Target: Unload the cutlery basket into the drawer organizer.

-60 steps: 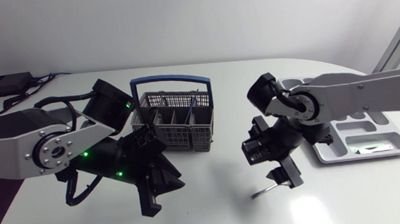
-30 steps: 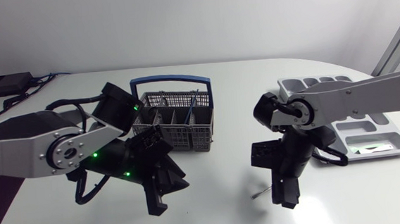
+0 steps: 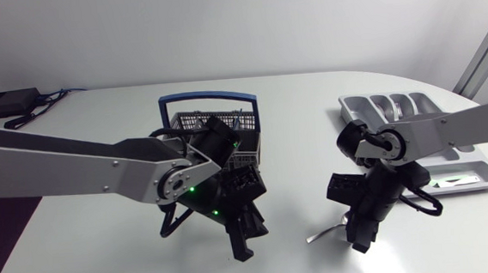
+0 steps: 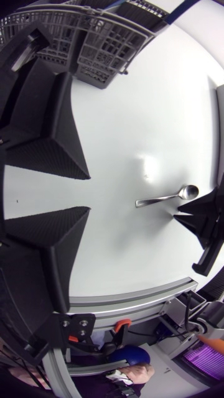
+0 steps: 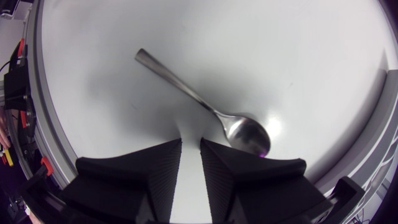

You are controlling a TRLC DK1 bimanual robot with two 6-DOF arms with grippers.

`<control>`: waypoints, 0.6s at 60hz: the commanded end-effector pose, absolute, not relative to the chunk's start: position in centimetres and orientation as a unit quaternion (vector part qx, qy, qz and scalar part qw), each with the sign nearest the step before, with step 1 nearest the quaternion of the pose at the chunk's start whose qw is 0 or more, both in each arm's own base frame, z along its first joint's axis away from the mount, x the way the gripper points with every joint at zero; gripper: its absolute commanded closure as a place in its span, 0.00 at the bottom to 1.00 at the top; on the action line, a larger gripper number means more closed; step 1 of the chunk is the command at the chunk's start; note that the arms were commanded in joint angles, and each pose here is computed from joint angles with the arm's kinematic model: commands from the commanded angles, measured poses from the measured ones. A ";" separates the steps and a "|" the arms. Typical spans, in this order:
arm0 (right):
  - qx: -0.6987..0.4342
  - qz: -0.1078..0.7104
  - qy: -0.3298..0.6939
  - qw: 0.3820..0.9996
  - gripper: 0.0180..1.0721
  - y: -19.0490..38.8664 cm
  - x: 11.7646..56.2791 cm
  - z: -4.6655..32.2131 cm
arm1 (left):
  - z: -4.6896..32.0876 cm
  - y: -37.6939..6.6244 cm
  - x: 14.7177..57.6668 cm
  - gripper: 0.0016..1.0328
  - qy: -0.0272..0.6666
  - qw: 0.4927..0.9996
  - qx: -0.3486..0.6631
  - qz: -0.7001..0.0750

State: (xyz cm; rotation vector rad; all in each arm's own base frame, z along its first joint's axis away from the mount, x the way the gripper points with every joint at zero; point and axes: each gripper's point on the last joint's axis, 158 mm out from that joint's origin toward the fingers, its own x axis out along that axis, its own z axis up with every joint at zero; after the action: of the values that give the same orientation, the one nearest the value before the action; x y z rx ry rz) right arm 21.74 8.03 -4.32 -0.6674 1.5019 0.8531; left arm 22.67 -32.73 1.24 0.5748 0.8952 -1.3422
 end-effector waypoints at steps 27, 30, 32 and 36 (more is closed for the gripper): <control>-0.301 0.317 0.609 0.662 0.76 8.6 30.0 -6.6 | -0.8 -34.7 22.9 0.68 0.398 0.640 0.278 -0.596; -0.301 0.316 0.607 0.664 0.75 9.1 30.6 -6.7 | -0.7 -34.4 22.9 0.68 0.398 0.641 0.277 -0.595; -0.300 0.315 0.605 0.666 0.75 9.4 30.9 -6.7 | -0.5 -34.1 22.9 0.68 0.398 0.643 0.276 -0.594; -0.296 0.307 0.601 0.676 0.75 10.0 31.4 -6.2 | -0.2 -33.6 22.8 0.68 0.397 0.646 0.274 -0.591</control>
State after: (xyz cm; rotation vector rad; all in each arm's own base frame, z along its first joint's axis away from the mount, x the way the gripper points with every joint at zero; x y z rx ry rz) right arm 32.39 9.67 -4.43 -0.6897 1.2917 0.7080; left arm 22.95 -34.67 -0.41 0.6211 0.9063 -1.3530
